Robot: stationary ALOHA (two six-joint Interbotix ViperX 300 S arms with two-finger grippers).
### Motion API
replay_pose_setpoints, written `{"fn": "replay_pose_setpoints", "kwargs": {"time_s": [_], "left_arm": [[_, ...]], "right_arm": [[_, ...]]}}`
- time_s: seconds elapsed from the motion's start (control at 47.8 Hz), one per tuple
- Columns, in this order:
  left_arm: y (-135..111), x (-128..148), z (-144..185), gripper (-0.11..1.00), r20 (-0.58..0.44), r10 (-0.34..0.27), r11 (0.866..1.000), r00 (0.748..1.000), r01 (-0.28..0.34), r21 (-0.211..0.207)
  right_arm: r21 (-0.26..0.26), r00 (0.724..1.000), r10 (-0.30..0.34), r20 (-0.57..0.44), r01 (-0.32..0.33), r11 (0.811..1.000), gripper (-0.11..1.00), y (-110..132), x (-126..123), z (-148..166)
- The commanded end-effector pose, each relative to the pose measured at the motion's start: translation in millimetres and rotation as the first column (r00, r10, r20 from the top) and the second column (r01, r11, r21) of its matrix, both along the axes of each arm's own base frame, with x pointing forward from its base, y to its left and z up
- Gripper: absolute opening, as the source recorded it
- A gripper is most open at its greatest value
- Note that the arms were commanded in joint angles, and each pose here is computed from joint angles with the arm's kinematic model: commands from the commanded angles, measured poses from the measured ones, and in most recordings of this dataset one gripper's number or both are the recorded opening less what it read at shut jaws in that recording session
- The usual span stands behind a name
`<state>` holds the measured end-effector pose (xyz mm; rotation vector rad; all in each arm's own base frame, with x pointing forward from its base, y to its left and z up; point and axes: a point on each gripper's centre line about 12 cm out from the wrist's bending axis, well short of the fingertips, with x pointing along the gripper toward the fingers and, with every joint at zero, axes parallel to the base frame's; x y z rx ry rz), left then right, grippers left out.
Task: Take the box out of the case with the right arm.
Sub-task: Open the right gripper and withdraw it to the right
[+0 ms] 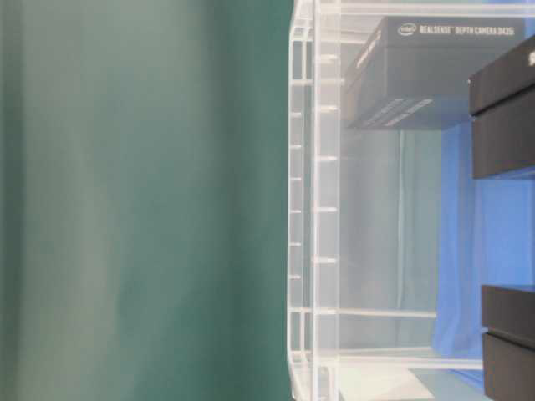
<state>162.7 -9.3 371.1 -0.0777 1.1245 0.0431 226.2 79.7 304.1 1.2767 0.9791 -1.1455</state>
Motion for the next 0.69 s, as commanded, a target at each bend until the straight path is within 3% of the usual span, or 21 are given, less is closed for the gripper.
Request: {"fn": "replay_pose_setpoints", "kwargs": {"time_s": [0.0,0.146,0.669], "left_arm": [[0.3,0.9,8.7,0.0,0.028,0.001,1.0,1.0,-0.001,0.001],[0.3,1.2,8.4,0.0,0.026,0.002,1.0,1.0,-0.002,-0.001],[0.3,4.1,6.7,0.0,0.017,0.002,1.0,1.0,-0.002,0.002]], "right_arm": [[-0.005,0.999,-0.014,0.032,0.014,1.0,0.88,-7.7,3.4,8.4],[-0.025,1.0,-0.007,0.027,0.008,1.0,0.87,-25.3,2.3,9.2],[-0.116,1.0,0.001,0.011,0.0,0.993,0.87,-142.4,-16.3,17.4]]}}
